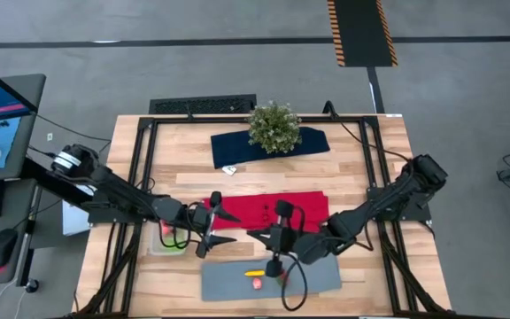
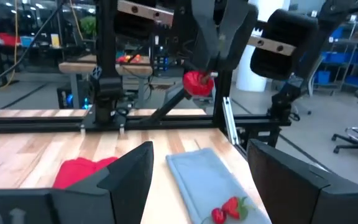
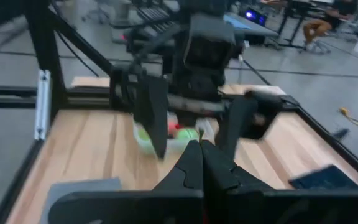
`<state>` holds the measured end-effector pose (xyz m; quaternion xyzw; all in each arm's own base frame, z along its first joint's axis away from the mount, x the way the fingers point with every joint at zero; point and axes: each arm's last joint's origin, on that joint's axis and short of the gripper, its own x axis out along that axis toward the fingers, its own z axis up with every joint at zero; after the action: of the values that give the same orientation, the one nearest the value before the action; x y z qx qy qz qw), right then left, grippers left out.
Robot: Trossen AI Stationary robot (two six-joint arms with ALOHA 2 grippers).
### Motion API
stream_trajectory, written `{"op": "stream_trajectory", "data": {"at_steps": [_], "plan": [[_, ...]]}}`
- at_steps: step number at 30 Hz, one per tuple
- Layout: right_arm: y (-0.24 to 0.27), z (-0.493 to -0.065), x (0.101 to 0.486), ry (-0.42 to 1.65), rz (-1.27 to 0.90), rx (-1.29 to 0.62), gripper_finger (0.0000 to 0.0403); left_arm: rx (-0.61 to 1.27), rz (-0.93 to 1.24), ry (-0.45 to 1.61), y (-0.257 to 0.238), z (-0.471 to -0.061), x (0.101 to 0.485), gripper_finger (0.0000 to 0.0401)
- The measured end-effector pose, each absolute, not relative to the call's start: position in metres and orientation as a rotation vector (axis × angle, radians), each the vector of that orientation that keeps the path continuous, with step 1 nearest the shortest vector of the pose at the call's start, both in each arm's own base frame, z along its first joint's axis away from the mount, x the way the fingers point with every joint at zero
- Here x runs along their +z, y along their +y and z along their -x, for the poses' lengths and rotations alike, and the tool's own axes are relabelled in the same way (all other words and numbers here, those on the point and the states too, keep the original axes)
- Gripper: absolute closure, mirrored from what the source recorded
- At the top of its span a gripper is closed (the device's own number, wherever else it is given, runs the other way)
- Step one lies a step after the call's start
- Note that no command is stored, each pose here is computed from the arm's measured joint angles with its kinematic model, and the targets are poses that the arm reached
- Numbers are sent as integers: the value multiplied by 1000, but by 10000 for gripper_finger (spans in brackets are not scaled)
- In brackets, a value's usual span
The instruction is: Pick and placing Produce into tupperware
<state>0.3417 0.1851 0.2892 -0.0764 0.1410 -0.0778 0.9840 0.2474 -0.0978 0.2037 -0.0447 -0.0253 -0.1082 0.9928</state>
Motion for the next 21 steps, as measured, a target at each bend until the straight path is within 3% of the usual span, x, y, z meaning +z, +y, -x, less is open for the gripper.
{"op": "stream_trajectory", "data": {"at_steps": [21], "plan": [[166,-368,279,252,114,-81,393,-191,96,-85,-101,-258,202,152]]}}
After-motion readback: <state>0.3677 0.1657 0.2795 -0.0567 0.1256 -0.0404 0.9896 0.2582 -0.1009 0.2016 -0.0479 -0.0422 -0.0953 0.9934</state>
